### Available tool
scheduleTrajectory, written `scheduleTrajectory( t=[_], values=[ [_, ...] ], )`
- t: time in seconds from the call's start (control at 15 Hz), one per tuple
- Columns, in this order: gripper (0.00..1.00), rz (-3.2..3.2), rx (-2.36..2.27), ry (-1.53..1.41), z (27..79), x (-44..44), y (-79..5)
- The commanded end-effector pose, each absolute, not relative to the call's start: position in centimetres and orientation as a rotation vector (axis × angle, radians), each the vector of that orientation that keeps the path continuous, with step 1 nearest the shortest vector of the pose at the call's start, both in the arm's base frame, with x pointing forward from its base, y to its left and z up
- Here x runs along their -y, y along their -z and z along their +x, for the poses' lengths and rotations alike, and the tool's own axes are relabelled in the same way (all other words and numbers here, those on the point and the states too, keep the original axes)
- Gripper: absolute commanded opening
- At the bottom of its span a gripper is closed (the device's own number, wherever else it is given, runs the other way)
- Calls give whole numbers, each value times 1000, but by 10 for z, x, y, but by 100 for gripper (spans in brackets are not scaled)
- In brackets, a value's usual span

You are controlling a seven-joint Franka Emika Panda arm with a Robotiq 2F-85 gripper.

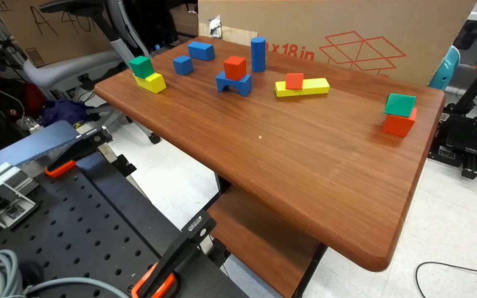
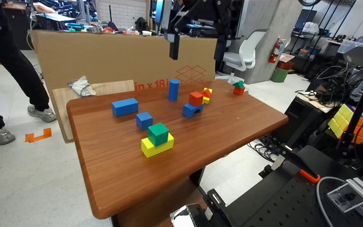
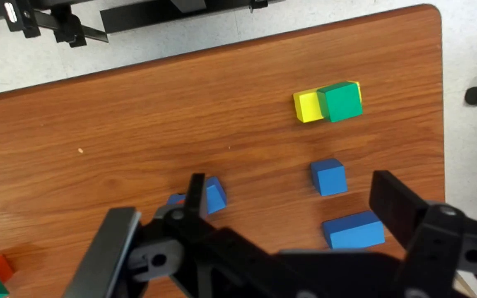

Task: Put the middle blue block on the green block

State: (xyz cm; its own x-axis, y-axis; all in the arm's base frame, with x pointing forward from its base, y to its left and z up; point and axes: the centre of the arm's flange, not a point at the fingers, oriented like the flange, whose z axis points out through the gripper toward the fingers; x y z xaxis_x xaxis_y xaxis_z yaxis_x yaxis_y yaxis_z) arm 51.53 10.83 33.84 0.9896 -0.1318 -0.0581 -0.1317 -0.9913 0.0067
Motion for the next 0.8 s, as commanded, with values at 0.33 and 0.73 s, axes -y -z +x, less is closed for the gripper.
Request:
scheduleTrajectory(
  t=[0.33, 0.73],
  values=[
    [100, 3087, 100, 46, 564, -137, -280],
    [100, 3070, 25, 88, 576, -173, -237]
  ],
)
